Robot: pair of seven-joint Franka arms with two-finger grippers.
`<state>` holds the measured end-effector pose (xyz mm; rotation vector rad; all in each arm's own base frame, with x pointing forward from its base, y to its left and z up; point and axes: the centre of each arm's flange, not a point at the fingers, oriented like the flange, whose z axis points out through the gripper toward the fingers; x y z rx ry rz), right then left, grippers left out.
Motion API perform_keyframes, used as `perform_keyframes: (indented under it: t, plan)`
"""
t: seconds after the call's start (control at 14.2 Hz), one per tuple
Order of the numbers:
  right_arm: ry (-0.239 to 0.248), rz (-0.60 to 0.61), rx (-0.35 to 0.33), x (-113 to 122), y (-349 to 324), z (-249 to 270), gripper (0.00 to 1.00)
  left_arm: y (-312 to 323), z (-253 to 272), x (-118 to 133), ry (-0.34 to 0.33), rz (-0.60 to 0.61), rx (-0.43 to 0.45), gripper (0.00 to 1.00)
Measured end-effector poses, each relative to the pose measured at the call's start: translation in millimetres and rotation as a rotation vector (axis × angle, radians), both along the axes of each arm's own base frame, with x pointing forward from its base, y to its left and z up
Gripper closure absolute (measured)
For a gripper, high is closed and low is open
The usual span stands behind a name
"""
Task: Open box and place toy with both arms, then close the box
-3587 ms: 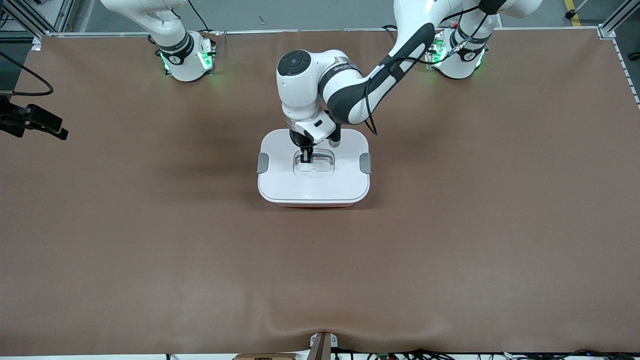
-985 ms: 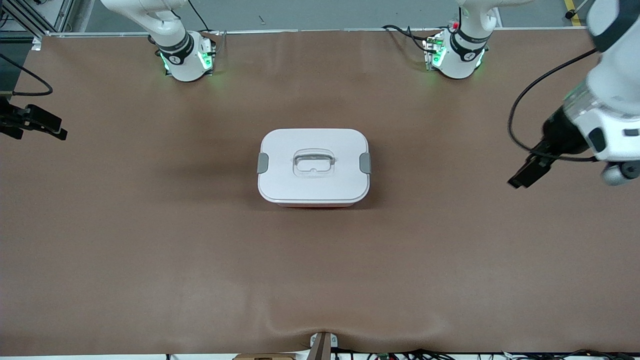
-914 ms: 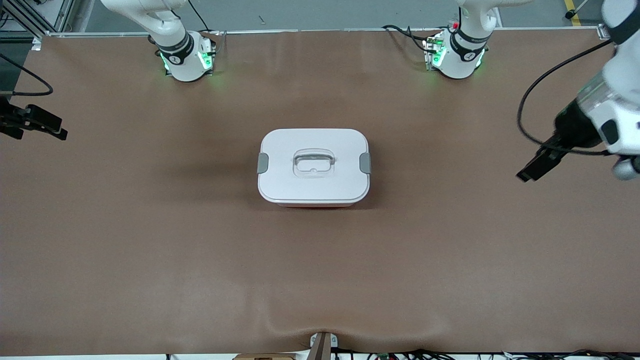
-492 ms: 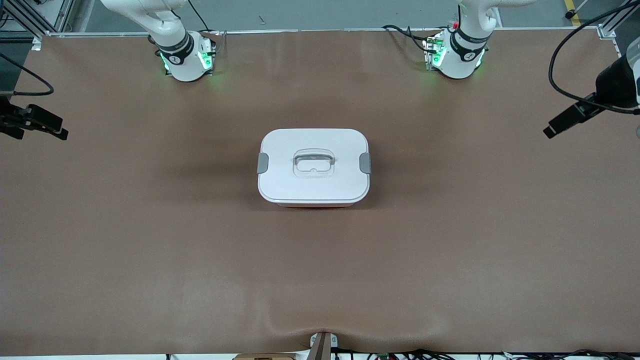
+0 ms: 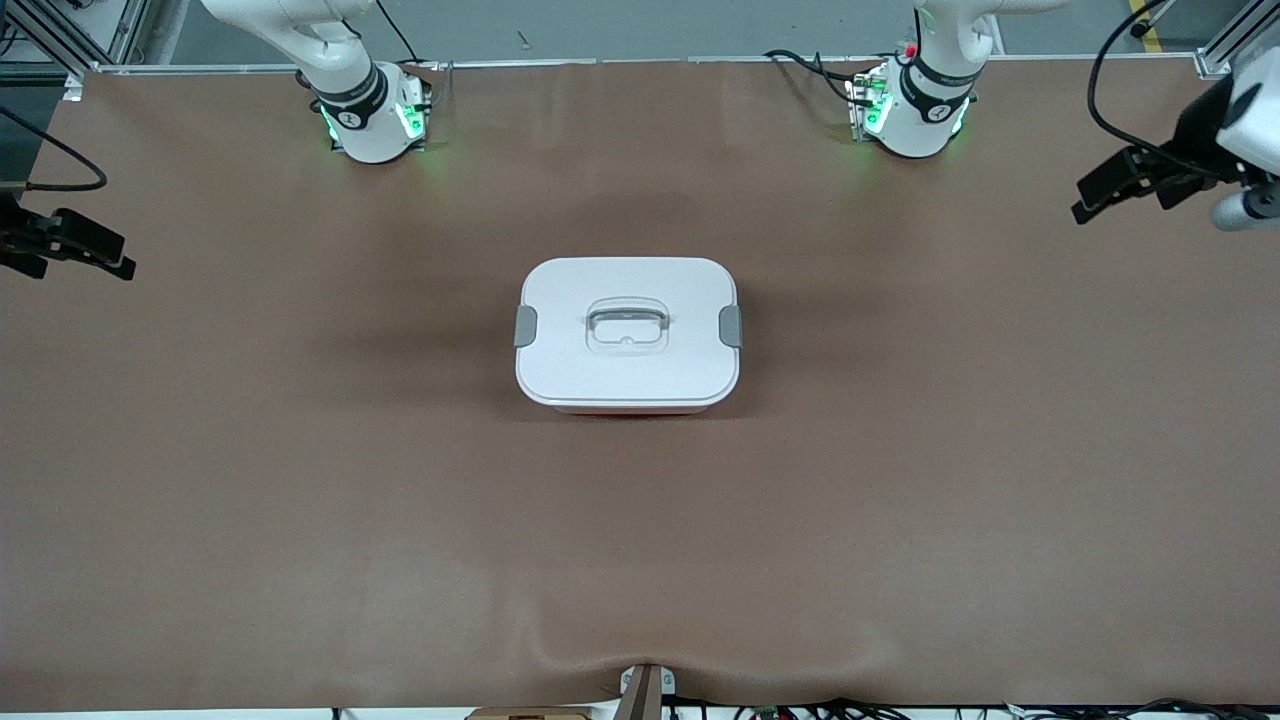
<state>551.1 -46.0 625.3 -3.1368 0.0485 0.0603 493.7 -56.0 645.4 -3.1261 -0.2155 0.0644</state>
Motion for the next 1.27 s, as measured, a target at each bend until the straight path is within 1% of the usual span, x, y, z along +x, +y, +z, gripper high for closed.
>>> perform_keyframes:
  t: [0.14,0.28,0.63,1.13,1.27]
  plan:
    - [-0.002,0.007,0.0,0,0,1,0.0,-30,0,-10,-0.008,-0.063,0.062,0.0]
    - [0.0,0.012,0.0,-1,1,2,0.0,-46,0,-14,-0.012,-0.094,0.086,0.0]
    - [0.01,0.012,0.001,-2,0,2,0.0,-11,2,-8,-0.012,-0.094,0.083,0.0]
    - [0.012,0.007,0.001,-2,-3,2,0.0,1,5,-8,-0.017,-0.087,0.068,0.0]
    - [0.013,0.006,0.002,-3,-4,2,0.0,1,7,-8,-0.018,-0.08,0.036,0.0]
